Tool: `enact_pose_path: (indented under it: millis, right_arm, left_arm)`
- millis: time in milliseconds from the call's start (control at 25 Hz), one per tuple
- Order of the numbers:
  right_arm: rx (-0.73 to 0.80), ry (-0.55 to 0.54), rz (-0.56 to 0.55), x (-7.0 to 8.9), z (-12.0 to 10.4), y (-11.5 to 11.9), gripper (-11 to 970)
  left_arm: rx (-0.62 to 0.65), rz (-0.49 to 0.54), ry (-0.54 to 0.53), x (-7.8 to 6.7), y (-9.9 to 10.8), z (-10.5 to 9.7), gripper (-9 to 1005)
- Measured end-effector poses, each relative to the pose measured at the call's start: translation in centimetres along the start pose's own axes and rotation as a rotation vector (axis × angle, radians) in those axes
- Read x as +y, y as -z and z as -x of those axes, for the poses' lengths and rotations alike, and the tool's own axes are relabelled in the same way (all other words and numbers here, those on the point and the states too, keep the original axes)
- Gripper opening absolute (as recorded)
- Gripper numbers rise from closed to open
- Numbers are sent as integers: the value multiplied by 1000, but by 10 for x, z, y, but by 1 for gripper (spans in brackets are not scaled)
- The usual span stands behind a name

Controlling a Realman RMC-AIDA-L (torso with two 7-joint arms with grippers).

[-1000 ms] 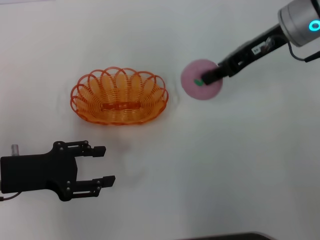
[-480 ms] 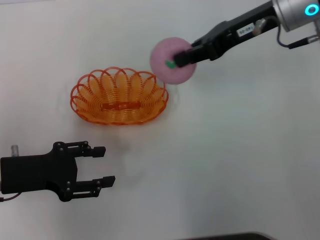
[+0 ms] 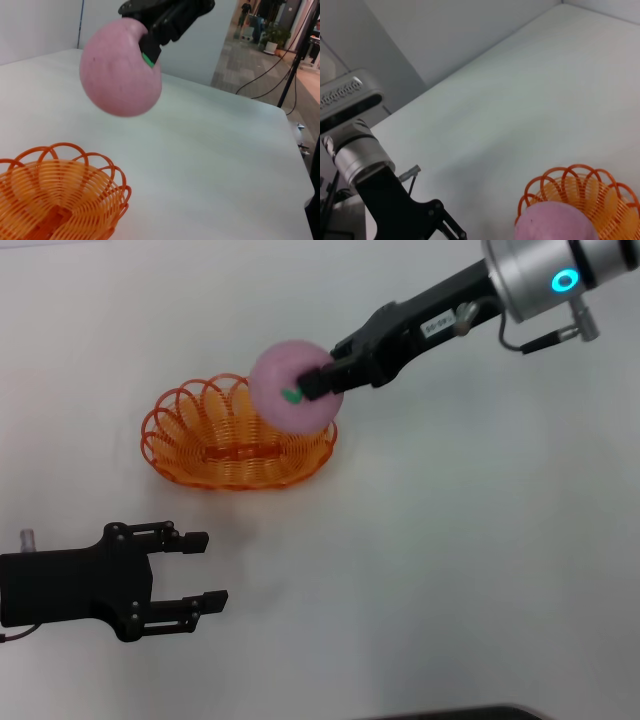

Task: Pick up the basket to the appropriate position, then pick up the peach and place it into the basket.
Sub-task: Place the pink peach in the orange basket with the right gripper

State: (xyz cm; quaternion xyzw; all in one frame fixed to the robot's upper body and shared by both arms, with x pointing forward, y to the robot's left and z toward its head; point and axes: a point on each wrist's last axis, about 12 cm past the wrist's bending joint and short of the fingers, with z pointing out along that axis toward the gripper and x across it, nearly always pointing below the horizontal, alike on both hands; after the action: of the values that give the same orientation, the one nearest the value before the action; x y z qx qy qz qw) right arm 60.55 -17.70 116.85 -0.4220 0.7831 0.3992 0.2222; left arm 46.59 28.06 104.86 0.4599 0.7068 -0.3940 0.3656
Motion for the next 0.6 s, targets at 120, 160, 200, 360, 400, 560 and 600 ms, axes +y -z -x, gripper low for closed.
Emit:
enact_pose_path:
  millis: [120, 160, 200, 360, 400, 560, 600]
  right_arm:
    - [20, 3, -4, -1, -2, -8, 202]
    - [26, 7, -8, -2, -3, -10, 206]
    - [29, 10, -12, -2, -3, -11, 210]
    - [46, 29, -35, -3, -1, -18, 227]
    - [50, 34, -43, -3, -1, -20, 231]
    - [47, 51, -71, -5, 1, -26, 247]
    - [45, 55, -71, -5, 0, -27, 251]
  left_arm:
    - [7, 5, 2, 1, 0, -1, 711]
    - [11, 4, 2, 1, 0, -1, 711]
    - [13, 4, 3, 0, 0, -2, 711]
    - [15, 6, 3, 1, 0, -2, 712]
    - [15, 7, 3, 1, 0, -2, 712]
    - [18, 12, 4, 1, 0, -3, 712]
    - [18, 14, 4, 1, 0, -3, 712]
